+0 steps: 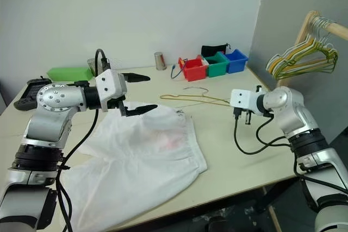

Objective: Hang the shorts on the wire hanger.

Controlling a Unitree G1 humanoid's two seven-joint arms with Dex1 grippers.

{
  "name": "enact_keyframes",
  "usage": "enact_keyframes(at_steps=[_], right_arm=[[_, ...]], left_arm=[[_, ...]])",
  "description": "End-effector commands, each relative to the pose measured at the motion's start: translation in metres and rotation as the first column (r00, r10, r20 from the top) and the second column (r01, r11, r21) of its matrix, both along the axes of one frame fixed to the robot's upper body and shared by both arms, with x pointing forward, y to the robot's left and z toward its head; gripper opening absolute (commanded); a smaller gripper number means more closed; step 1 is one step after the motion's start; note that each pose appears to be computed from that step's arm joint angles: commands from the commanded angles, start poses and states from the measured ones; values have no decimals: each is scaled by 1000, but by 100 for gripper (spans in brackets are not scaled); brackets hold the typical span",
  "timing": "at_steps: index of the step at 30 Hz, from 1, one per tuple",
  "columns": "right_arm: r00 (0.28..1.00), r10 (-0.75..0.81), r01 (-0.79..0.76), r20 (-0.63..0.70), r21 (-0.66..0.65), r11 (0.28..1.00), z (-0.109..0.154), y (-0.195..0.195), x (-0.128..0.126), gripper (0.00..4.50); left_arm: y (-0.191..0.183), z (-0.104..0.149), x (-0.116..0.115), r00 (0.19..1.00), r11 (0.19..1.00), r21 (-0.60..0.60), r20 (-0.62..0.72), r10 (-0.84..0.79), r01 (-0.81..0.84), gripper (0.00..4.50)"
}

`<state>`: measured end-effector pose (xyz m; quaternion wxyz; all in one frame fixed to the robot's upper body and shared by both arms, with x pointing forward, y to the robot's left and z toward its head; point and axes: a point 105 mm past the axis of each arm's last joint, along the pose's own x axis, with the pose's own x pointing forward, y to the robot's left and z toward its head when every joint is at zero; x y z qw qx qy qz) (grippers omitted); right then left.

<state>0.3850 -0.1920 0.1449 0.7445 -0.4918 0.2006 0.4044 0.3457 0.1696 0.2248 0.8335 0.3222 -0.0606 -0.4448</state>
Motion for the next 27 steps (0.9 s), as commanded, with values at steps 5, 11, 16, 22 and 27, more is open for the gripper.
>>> enact_keyframes(at_steps=[5, 11, 16, 22, 27], right_arm=[[744, -115, 340, -659, 224, 913, -32, -54, -85, 0], [447, -84, 558, -890, 204, 805, -49, -68, -142, 0], [305, -65, 651, -950, 158, 742, -55, -72, -162, 0], [237, 1, 633, -972, 155, 759, -68, -48, -180, 0], [259, 31, 621, -965, 191, 760, -75, -31, -178, 0]], left_arm=[[-3, -39, -55, 967, 964, -227, -243, 80, -136, 448], [-16, -65, -85, 944, 956, -236, -316, 94, -174, 448], [-19, -68, -91, 939, 951, -245, -327, 105, -191, 448], [-5, -69, -90, 924, 939, -240, -351, 153, -247, 448], [-4, -76, -95, 914, 941, -230, -378, 150, -249, 448]])
